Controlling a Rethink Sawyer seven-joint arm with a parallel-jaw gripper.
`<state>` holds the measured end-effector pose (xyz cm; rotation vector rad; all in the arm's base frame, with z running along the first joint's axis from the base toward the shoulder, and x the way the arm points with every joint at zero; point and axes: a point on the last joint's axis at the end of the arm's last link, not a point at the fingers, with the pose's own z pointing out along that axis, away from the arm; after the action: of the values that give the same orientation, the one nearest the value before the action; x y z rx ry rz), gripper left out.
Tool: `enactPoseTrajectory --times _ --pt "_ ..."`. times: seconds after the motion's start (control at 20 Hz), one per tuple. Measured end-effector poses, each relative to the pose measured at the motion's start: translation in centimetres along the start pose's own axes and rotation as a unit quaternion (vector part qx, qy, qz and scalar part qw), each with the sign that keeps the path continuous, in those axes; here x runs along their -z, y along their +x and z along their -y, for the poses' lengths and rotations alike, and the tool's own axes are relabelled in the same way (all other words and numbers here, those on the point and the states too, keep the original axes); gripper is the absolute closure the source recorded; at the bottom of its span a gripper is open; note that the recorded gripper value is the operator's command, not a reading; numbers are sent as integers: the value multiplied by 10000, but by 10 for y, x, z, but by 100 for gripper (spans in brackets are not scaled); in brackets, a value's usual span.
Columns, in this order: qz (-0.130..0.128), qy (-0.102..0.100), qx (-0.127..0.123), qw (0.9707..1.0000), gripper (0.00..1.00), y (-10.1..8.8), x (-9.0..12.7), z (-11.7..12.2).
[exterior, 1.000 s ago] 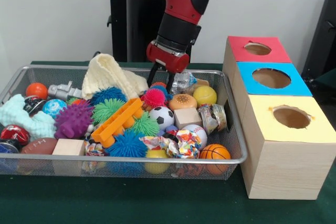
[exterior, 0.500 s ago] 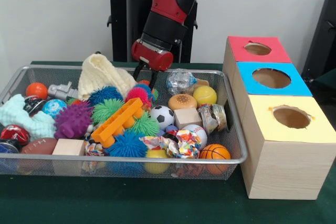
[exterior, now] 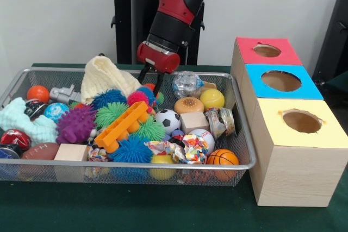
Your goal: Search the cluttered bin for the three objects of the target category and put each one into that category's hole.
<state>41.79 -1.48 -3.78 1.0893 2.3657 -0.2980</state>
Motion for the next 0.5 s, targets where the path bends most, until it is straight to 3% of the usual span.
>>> enactPoseTrajectory --times 0.5 --pt "228 -28 -417 9989 0 6 3 -4"
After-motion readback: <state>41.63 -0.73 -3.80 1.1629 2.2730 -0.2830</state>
